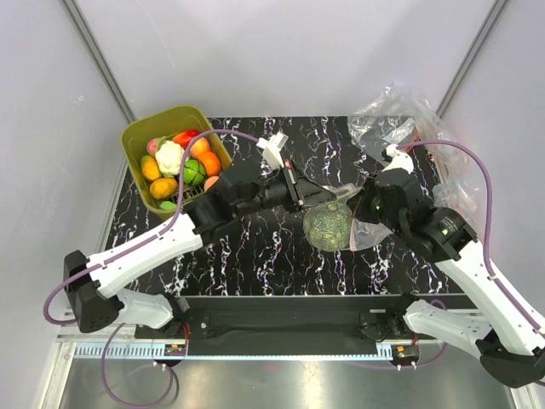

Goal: Place the food in the zip-top bag and seal the zipper
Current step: Place the fake fruit in the zipper food storage bag.

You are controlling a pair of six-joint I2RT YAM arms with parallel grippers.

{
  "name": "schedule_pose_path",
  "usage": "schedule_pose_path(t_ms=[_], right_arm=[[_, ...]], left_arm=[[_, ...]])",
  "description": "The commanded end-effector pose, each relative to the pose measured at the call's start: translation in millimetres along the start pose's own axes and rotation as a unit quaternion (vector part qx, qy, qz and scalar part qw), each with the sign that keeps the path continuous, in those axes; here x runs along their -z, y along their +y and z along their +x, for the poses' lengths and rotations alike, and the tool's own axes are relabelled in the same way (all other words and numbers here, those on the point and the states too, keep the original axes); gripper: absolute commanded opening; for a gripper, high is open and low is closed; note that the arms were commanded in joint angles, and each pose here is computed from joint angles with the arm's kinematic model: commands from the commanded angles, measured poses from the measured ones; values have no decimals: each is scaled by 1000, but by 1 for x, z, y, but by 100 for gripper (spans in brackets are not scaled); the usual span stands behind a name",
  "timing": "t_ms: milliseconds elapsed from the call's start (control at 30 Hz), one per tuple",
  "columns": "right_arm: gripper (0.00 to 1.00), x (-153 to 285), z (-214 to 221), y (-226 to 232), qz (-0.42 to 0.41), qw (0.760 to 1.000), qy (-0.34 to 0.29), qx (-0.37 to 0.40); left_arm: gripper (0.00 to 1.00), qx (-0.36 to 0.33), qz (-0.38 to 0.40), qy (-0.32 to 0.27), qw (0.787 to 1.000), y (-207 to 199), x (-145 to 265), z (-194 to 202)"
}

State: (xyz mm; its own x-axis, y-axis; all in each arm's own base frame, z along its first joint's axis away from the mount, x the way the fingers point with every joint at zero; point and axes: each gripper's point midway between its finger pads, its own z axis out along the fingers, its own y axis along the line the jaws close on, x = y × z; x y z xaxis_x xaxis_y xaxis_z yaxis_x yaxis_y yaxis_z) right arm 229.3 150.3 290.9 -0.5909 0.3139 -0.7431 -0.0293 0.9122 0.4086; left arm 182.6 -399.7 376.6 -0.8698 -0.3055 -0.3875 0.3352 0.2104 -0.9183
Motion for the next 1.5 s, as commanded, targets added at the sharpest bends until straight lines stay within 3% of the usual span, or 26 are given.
schedule_pose_path(t_ms=[0,400,733,933,1133,1467], right_arm=[[0,10,-23,21,-43,998,-32,-15],[0,22,-10,51,-122,992,20,-16],[0,20,-3,106,-242,967,69,-32],[0,16,3,150,-345,931,105,-51],[0,-6,18,137,-351,919,128,-127],[0,-19,25,117,-331,923,130,-146]], left_arm=[[0,-16,33,14,999,-21,-1,2],[0,-30,13,-7,999,-12,-3,-19],[0,-66,46,-42,996,-67,15,-52],[0,-60,19,-58,996,-51,44,-50],[0,-40,9,-62,997,-13,51,-34],[0,-59,-26,-53,997,21,47,-28]])
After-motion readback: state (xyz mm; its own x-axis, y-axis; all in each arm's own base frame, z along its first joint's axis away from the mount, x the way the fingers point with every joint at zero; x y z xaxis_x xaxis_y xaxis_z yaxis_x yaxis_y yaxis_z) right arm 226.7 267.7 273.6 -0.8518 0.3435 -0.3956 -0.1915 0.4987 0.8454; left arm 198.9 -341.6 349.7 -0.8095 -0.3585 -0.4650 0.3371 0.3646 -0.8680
